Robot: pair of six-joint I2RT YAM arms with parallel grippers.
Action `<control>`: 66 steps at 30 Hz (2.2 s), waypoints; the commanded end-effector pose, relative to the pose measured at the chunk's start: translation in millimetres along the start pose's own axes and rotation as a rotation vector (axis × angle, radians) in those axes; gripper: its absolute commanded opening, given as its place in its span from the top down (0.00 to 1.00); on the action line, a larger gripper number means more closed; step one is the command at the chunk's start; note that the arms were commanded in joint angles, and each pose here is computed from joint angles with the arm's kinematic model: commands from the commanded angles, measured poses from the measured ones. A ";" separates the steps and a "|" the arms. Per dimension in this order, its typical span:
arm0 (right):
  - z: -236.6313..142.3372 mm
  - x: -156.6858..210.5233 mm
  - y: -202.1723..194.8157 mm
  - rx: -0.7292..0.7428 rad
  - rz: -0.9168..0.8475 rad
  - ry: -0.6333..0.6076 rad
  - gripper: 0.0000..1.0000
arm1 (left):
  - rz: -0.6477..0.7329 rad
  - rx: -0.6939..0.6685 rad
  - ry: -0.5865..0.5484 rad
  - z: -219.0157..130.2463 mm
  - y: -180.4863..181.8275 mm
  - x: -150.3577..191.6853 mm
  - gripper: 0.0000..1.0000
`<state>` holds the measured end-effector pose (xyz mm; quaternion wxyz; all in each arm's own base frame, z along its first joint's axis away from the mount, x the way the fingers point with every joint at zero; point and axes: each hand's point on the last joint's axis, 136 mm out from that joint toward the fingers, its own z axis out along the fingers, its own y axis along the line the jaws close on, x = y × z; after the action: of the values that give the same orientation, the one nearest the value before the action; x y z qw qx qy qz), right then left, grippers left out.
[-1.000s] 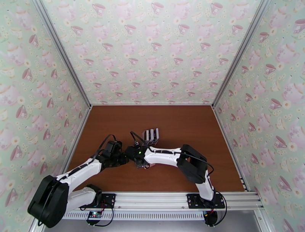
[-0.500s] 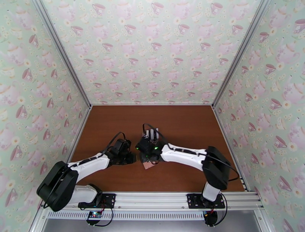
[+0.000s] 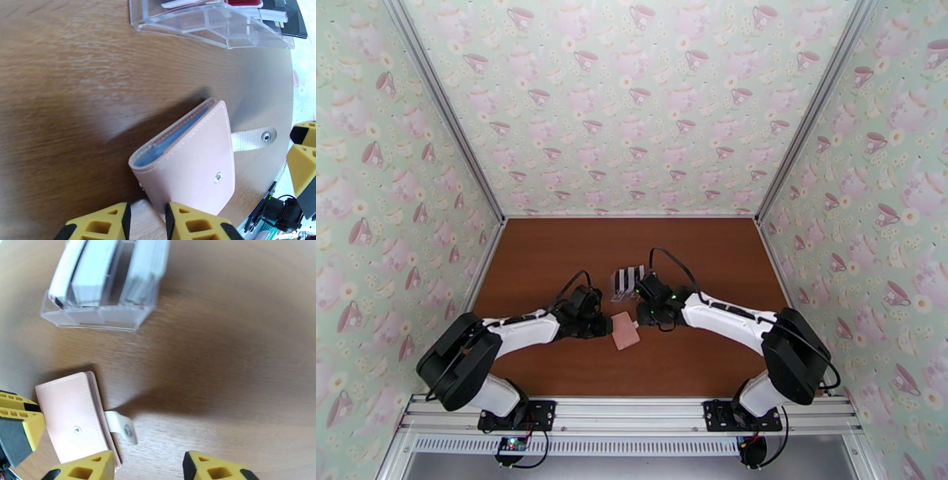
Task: Put the credit cards into the card holder
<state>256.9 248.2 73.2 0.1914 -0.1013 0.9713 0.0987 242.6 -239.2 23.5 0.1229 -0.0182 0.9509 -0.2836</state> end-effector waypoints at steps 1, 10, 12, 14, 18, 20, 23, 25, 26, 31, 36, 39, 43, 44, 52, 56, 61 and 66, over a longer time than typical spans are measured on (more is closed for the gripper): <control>-4.7 -7.8 13.6 -0.128 0.018 -0.026 0.54 | -0.007 0.013 -0.021 2.1 -9.6 -9.3 0.68; -3.6 -8.9 5.5 -0.234 0.113 -0.029 0.66 | 0.005 0.000 -0.014 10.1 -10.8 -15.5 0.68; -4.3 -6.8 2.7 -0.228 0.115 -0.025 0.67 | 0.004 -0.002 -0.010 11.8 -10.7 -15.8 0.68; -3.9 -4.2 1.4 -0.228 0.117 -0.019 0.69 | 0.008 -0.006 -0.004 12.9 -10.1 -14.4 0.67; -2.1 1.3 1.1 -0.234 0.125 -0.007 0.72 | 0.012 -0.009 0.000 13.0 -9.7 -13.3 0.71; -1.0 4.1 -0.4 -0.232 0.133 -0.002 0.73 | 0.015 -0.014 0.001 12.8 -8.5 -12.0 0.72; -0.4 7.7 -3.8 -0.222 0.143 -0.002 0.74 | 0.015 -0.018 0.000 12.0 -7.7 -11.4 0.73; -0.5 9.0 -5.3 -0.216 0.144 -0.001 0.75 | 0.016 -0.017 0.000 11.9 -7.7 -11.3 0.74; 0.4 10.0 -5.9 -0.215 0.147 0.002 0.75 | 0.016 -0.017 0.001 11.8 -7.4 -10.9 0.74; 3.0 12.1 -2.8 -0.234 0.152 0.010 0.77 | 0.017 -0.018 -0.002 12.1 -7.6 -11.8 0.74; 3.9 10.7 -2.1 -0.235 0.153 0.008 0.80 | 0.019 -0.018 0.000 12.2 -8.2 -11.2 0.74; 4.7 9.9 -0.9 -0.239 0.153 0.009 0.82 | 0.019 -0.022 -0.001 12.1 -7.1 -11.0 0.74; 6.4 9.1 0.6 -0.243 0.150 0.014 0.84 | 0.017 -0.022 0.000 12.4 -6.9 -10.8 0.74; 6.2 9.1 1.3 -0.246 0.148 0.014 0.83 | 0.019 -0.021 -0.001 12.3 -7.3 -10.9 0.74; 8.7 10.9 -1.0 -0.239 0.151 0.018 0.83 | 0.019 -0.018 0.001 12.0 -8.7 -11.6 0.74; 10.1 11.6 -0.2 -0.242 0.150 0.023 0.83 | 0.022 -0.018 0.000 11.4 -9.3 -12.2 0.74; 12.4 12.8 0.0 -0.241 0.148 0.030 0.85 | 0.020 -0.019 0.001 11.6 -8.7 -11.8 0.74; 10.7 10.3 2.3 -0.251 0.150 0.025 0.91 | 0.021 -0.016 -0.001 11.0 -9.8 -12.2 0.74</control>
<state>249.3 246.9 58.8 0.1598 -0.0540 0.9605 0.2214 255.7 -251.7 23.1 0.1237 -0.0177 0.9505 -0.2845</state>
